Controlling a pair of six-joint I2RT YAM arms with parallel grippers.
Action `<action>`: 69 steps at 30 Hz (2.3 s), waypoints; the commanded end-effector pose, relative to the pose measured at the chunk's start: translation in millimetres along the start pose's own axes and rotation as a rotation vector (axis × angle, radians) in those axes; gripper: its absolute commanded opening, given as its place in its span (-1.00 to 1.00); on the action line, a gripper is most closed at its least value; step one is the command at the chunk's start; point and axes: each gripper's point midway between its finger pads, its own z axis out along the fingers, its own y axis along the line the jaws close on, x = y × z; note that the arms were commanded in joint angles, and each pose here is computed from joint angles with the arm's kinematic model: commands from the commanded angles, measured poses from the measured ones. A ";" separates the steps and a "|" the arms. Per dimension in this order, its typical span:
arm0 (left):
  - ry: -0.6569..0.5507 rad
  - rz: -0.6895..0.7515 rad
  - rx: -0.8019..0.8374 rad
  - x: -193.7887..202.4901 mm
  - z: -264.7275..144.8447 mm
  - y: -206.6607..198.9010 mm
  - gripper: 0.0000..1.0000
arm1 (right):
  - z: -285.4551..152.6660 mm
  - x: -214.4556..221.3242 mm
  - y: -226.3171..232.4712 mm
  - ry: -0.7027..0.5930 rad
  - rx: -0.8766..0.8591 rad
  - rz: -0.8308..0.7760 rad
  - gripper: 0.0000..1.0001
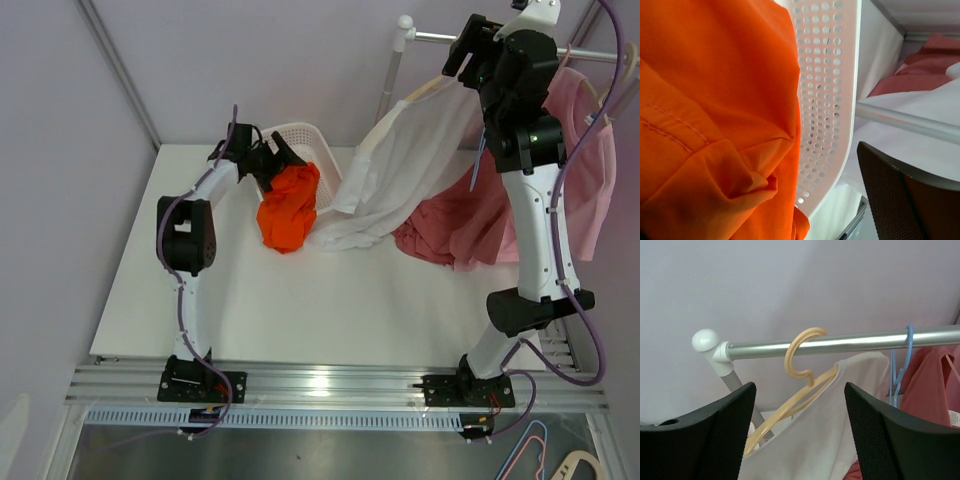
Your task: Remove the t-shirt from the hanger
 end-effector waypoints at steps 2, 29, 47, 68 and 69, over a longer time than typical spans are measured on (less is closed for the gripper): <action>-0.021 0.100 0.003 8.3 -25.2 -28.7 0.99 | 16.5 26.5 -2.1 0.073 0.028 -0.004 0.50; -0.301 0.481 0.205 72.7 -200.3 -183.4 0.99 | 76.5 93.7 -9.9 0.146 0.138 -0.090 0.20; -0.284 0.518 0.198 83.8 -191.4 -179.5 0.99 | 72.5 73.4 -18.9 0.069 0.238 -0.168 -0.91; -0.309 0.706 0.358 123.9 -222.5 -237.9 0.99 | -6.6 -20.3 14.9 -0.079 0.069 -0.094 -1.00; -0.310 0.723 0.379 130.3 -228.2 -244.2 0.99 | -12.8 -23.9 14.7 -0.079 0.062 -0.073 -1.00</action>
